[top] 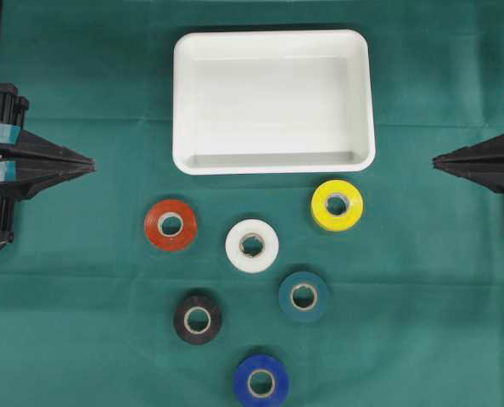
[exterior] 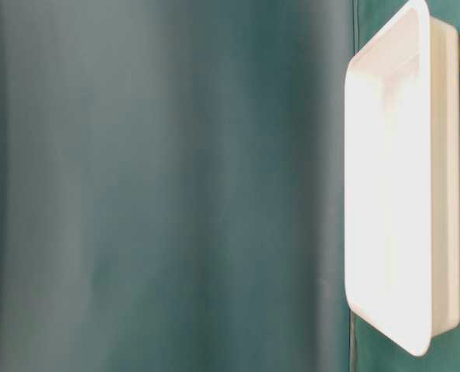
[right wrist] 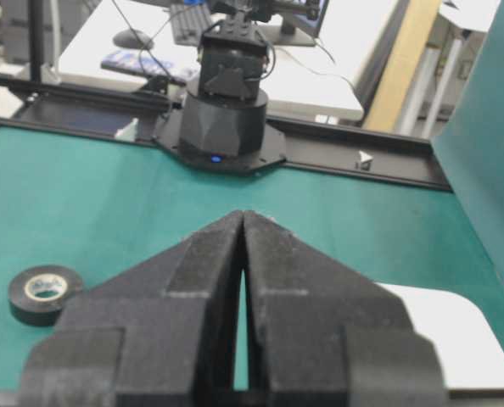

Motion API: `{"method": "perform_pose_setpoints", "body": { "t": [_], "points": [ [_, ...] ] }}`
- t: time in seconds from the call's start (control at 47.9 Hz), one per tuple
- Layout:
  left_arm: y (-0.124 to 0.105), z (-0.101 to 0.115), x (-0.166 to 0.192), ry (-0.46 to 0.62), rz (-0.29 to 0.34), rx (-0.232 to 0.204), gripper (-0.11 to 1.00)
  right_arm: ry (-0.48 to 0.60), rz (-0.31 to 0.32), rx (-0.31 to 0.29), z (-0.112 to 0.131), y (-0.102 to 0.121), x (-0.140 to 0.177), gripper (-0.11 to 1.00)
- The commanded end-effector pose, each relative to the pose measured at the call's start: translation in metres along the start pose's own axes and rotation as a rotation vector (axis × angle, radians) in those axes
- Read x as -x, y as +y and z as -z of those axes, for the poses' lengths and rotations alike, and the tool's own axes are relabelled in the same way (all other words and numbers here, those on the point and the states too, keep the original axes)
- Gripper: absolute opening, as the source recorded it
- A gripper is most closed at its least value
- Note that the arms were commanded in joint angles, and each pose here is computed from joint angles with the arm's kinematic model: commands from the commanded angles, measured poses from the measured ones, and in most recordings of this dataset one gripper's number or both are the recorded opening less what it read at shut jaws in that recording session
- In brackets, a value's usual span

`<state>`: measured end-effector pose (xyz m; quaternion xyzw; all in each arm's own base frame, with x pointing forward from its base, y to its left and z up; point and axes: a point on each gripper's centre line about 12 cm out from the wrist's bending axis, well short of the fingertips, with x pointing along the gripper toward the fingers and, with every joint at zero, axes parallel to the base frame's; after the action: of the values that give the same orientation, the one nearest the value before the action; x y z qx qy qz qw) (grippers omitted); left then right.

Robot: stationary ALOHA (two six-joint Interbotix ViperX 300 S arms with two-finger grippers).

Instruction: Pick up the tape from a random location and place it into the white case.

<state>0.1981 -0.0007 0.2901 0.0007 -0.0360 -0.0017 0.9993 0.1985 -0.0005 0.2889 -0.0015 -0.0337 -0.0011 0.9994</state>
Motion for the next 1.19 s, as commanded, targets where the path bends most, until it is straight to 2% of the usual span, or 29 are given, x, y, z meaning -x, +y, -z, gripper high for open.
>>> {"method": "perform_pose_setpoints", "body": {
  "t": [0.0, 0.251, 0.501, 0.564, 0.627, 0.71, 0.835, 0.919, 1.003, 1.17],
  "points": [
    [-0.003, -0.0104, -0.006, 0.0, 0.014, 0.004, 0.01, -0.028, 0.006, -0.013, -0.012, -0.0012, -0.0035, 0.0],
    [-0.003, -0.0134, -0.0069, 0.005, 0.014, 0.009, 0.01, 0.054, 0.007, -0.055, -0.0164, -0.0012, -0.0066, 0.0],
    [-0.003, -0.0124, -0.0077, 0.009, 0.014, 0.01, 0.01, 0.086, 0.007, -0.052, -0.0144, -0.0011, -0.0067, 0.0],
    [-0.003, -0.012, -0.0079, 0.011, 0.014, 0.015, 0.07, 0.086, 0.007, -0.05, -0.0145, -0.0011, -0.0064, 0.0],
    [-0.003, -0.012, -0.0079, 0.011, 0.014, 0.021, 0.17, 0.087, 0.006, -0.052, -0.0143, -0.0008, -0.0064, 0.02],
    [-0.003, -0.012, -0.0079, 0.011, 0.014, 0.028, 0.4, 0.086, 0.007, -0.05, -0.0145, -0.0011, -0.0064, 0.19],
    [-0.0029, -0.012, -0.0079, 0.011, 0.014, 0.033, 0.77, 0.086, 0.005, -0.041, -0.0142, -0.0007, -0.007, 0.57],
    [-0.0029, -0.012, -0.0079, 0.011, 0.014, 0.033, 0.95, 0.086, 0.006, -0.038, -0.0145, -0.0009, -0.0073, 0.8],
    [-0.0029, -0.0113, -0.0079, 0.017, 0.014, 0.033, 0.99, 0.087, 0.006, -0.038, -0.0143, -0.0009, -0.0073, 0.91],
    [-0.0026, -0.011, -0.0079, 0.02, 0.012, 0.033, 0.99, 0.084, 0.006, -0.038, -0.0159, -0.0009, -0.007, 0.91]
  ]
}}
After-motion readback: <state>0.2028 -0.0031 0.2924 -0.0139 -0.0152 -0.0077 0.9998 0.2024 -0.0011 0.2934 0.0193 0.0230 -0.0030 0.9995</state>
